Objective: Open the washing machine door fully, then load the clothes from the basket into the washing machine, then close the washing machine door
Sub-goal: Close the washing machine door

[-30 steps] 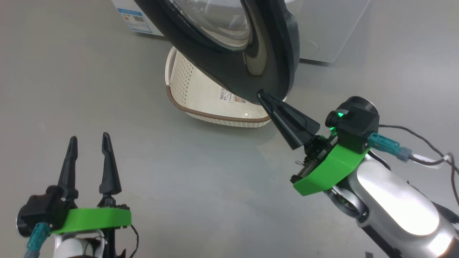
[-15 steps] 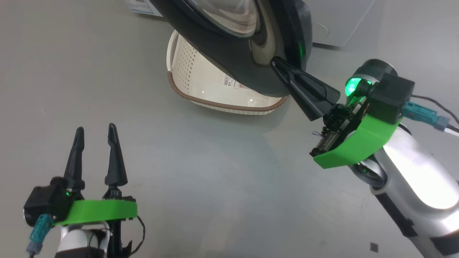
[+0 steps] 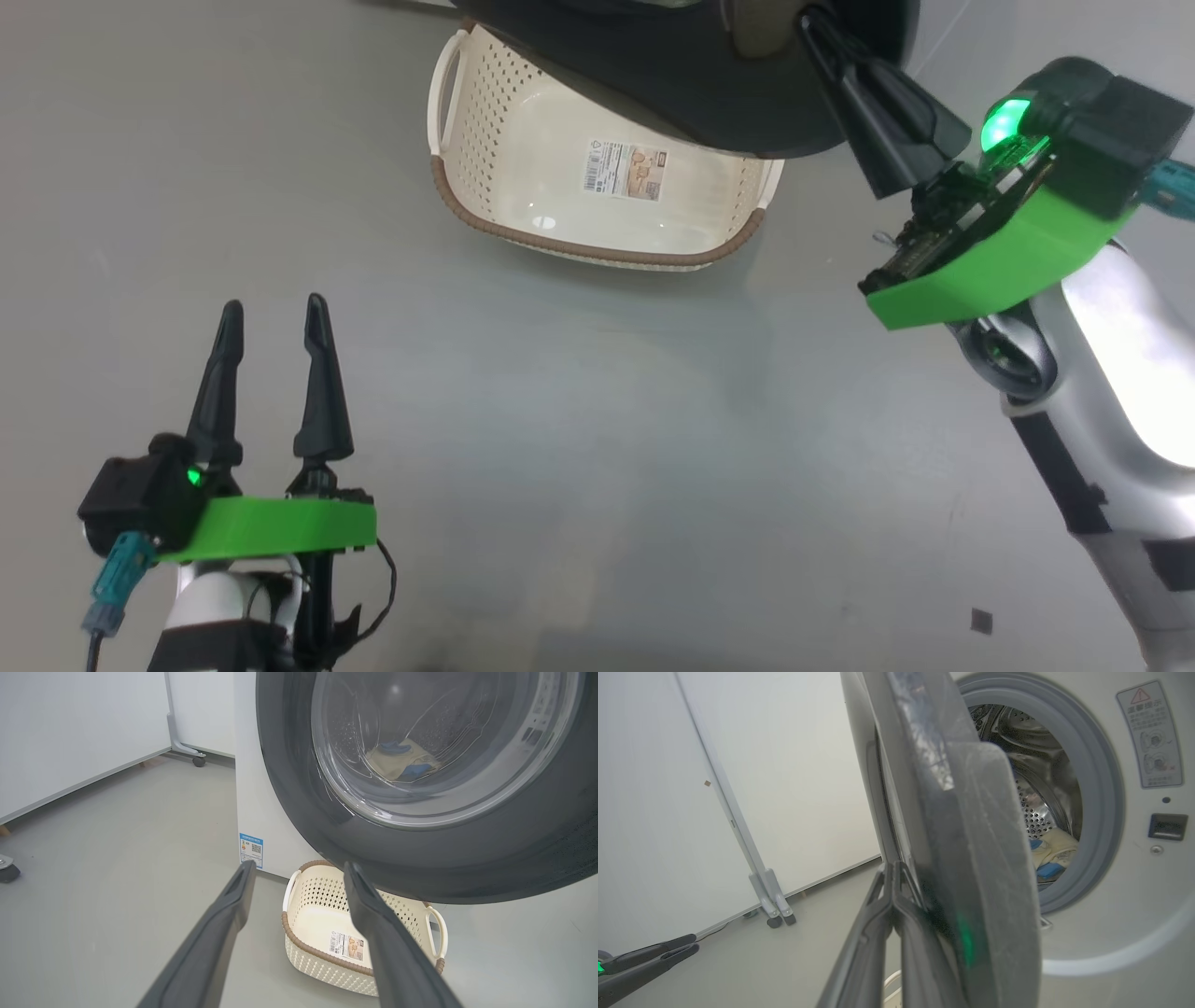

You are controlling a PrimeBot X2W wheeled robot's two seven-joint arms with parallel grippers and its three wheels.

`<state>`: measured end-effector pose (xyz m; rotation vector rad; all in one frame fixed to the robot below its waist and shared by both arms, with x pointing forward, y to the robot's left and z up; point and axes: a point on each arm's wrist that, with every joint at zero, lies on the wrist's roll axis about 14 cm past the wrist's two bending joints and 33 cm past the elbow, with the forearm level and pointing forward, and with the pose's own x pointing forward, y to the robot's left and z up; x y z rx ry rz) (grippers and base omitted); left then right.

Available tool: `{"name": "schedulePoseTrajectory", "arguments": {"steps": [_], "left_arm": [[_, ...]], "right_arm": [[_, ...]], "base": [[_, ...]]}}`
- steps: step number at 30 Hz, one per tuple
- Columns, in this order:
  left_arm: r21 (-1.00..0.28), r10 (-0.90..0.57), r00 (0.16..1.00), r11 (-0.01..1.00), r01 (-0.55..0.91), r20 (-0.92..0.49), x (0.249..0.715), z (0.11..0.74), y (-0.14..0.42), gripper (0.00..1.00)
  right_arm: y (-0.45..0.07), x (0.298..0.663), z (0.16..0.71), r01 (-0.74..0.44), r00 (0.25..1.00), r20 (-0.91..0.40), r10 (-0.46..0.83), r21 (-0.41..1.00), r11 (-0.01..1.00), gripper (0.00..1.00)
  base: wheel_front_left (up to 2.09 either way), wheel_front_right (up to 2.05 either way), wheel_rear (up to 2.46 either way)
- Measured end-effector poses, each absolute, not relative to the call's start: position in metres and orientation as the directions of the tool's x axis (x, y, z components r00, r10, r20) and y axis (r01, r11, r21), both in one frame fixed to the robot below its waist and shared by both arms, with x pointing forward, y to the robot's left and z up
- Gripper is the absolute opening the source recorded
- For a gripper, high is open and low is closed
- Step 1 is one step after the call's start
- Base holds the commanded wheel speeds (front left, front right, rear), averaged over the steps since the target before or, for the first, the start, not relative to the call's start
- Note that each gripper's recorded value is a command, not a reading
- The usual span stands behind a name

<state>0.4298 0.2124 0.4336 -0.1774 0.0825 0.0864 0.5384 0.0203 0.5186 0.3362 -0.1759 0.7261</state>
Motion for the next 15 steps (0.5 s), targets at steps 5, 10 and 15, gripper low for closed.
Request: {"name": "schedulePoseTrajectory", "arguments": {"steps": [5, 10, 15], "left_arm": [[-0.172, 0.072, 0.991, 0.981, -0.09, -0.11, 0.431, 0.426, 0.21, 1.0], [-0.175, 0.061, 0.992, 0.981, -0.08, -0.115, 0.436, 0.422, 0.206, 1.0], [-0.179, 0.047, 0.992, 0.982, -0.068, -0.118, 0.443, 0.418, 0.202, 1.0]], "right_arm": [[0.01, 0.563, 0.519, -0.626, 0.776, 0.284, 0.563, 0.245, 0.74, 0.0], [0.007, 0.58, 0.518, -0.603, 0.792, 0.287, 0.539, 0.231, 0.764, 0.0], [0.005, 0.601, 0.516, -0.578, 0.81, 0.289, 0.511, 0.245, 0.778, 0.0]], "base": [[0.0, 0.0, 0.0], [0.0, 0.0, 0.0], [0.0, 0.0, 0.0]]}}
